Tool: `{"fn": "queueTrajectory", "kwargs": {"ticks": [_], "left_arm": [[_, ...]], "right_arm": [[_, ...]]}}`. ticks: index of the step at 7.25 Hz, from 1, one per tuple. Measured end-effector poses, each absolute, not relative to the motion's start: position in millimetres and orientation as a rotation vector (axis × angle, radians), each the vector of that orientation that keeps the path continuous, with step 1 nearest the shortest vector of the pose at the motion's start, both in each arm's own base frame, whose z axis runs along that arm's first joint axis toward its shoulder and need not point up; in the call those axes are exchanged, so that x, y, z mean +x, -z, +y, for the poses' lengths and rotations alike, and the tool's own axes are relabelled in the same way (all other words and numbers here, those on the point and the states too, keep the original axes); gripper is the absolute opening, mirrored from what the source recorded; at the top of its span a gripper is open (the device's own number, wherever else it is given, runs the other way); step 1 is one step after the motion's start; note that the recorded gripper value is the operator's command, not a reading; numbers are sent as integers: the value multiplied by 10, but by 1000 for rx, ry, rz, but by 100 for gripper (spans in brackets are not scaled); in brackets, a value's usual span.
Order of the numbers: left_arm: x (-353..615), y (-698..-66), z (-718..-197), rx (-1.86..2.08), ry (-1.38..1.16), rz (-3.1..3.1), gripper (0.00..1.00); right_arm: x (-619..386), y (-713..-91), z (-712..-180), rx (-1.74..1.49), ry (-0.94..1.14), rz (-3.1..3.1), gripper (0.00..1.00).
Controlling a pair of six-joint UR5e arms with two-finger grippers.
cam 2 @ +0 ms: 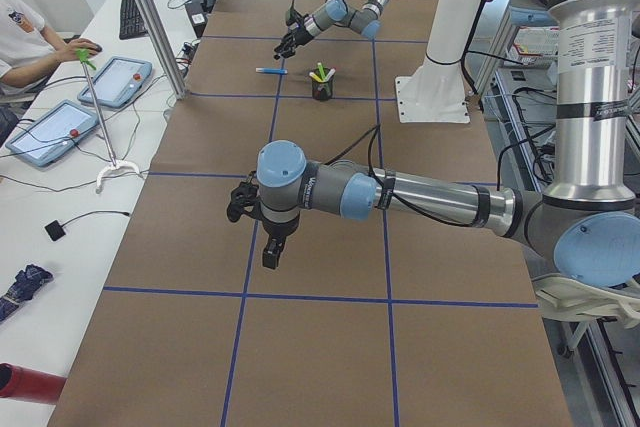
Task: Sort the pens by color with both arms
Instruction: 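Carry the blue marker farther from the robot and lower it onto the table, then open the right gripper and withdraw it while the left arm moves in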
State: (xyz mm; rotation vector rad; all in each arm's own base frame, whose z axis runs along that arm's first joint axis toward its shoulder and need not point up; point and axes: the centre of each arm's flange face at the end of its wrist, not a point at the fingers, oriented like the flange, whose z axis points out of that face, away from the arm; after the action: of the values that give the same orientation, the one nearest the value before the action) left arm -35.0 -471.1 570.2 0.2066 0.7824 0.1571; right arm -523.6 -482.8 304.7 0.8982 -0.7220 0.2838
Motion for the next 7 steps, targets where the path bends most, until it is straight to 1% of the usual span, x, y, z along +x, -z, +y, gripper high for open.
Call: {"fn": "queueTrajectory", "kwargs": {"ticks": [2,4,7], "left_arm": [[-199,-5449,-4859,184,-60,804,99],[330,-4919,-5036,150,13,840,99],[1576,-3878,-5217,76,62,919,99]], "right_arm": [[-5021,-2956,-4737,887,-279,-769,100],[-4485,-3094,-4719,825,-264,-814,100],[-3378,-3465,-5211,635,-257,-877,100]]}}
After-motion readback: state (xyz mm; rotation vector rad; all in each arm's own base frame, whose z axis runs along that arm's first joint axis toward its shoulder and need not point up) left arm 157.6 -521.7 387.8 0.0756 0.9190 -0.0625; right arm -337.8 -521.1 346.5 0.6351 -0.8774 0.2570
